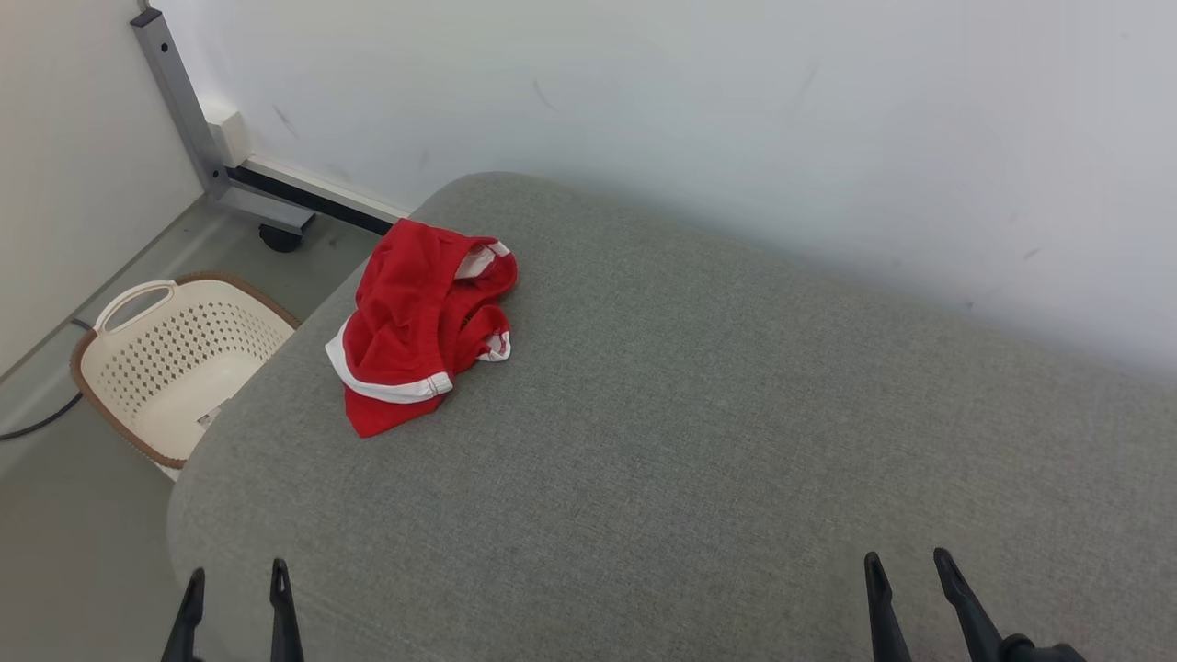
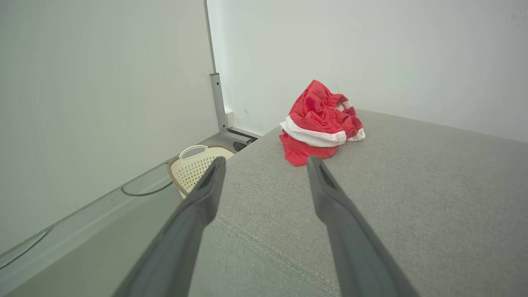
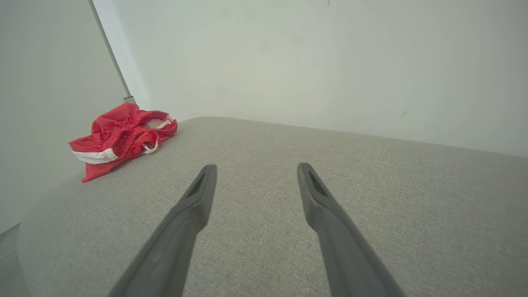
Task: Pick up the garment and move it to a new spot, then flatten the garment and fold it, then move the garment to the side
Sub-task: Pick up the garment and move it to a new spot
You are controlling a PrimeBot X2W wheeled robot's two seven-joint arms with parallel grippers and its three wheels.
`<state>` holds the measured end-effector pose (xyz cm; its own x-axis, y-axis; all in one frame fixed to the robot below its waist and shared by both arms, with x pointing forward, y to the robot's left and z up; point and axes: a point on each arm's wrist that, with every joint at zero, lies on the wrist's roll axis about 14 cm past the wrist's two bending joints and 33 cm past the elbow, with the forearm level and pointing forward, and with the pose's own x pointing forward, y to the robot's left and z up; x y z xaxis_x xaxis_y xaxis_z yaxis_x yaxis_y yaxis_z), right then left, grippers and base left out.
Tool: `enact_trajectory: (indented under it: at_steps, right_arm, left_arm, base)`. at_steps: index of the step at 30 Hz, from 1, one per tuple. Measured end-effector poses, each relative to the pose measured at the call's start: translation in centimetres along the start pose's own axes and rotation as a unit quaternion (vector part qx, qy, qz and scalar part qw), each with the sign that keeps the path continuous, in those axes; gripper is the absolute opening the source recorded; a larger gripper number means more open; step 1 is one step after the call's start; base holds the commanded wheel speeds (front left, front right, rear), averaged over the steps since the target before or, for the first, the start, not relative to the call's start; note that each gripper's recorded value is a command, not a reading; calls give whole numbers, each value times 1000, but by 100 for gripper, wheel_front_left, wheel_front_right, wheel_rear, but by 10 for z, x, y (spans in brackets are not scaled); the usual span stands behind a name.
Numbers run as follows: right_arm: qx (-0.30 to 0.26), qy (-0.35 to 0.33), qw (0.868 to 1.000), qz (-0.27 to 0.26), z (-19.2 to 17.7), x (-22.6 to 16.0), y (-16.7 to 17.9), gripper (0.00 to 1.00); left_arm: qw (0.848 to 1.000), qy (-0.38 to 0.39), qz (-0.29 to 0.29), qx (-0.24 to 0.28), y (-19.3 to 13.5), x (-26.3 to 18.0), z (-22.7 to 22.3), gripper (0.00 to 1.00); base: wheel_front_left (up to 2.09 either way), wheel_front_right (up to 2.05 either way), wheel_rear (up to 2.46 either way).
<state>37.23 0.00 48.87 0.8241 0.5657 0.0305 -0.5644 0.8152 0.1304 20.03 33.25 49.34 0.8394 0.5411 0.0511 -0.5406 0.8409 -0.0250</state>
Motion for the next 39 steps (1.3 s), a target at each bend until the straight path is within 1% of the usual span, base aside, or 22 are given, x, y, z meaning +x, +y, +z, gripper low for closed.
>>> enact_trajectory:
  at_steps: [3,6,10,15,16,18,19,23,27,28,31,33,37,39]
  right_arm:
    - [0,2,1000,-1,-1,-5,0,100]
    - [-4,-14,1000,6,9,-2,5,100]
    - [-13,-37,999,16,23,4,11,100]
    - [-20,-75,997,12,46,16,5,100]
    - [-20,-83,996,8,51,18,1,100]
    - [-19,-95,995,1,57,23,-6,100]
    - [-18,-100,995,-4,60,25,-11,100]
    - [-13,-111,993,-30,63,30,-34,100]
    - [-8,-107,993,-55,58,28,-55,100]
    - [-5,-101,992,-73,52,25,-68,100]
    - [-2,-89,991,-102,42,18,-88,100]
    - [-1,-83,989,-119,37,13,-100,100]
    - [-1,-63,987,-148,23,2,-118,100]
    - [-1,-54,986,-161,17,-3,-126,100]
  left_arm:
    - [1000,-21,-8,-7,-5,15,13,100]
    - [999,-40,-9,-25,-5,35,25,100]
    - [996,-73,-29,-38,-19,73,52,100]
    - [992,-104,-52,-49,-36,125,85,100]
    - [992,-100,-52,-60,-40,136,85,100]
    - [993,-85,-55,-56,-44,157,82,100]
    - [994,-70,-52,-69,-45,170,79,100]
    - [996,-39,-64,-52,-61,216,76,100]
    - [996,-9,-76,-43,-80,243,61,100]
    - [996,16,-77,-42,-88,257,46,100]
    - [994,58,-84,-26,-102,274,19,100]
    - [992,90,-90,-17,-113,281,-3,100]
    - [982,168,-81,-4,-122,287,-50,100]
    - [978,191,-82,8,-128,287,-70,100]
  base:
    - [0,0,0]
    - [0,0,0]
    - [0,0,0]
    - [0,0,0]
    - [0,0,0]
    - [0,0,0]
    - [0,0,0]
    - [0,0,0]
    - [0,0,0]
    - [0,0,0]
    - [0,0,0]
    - [0,0,0]
    - [0,0,0]
    - [0,0,0]
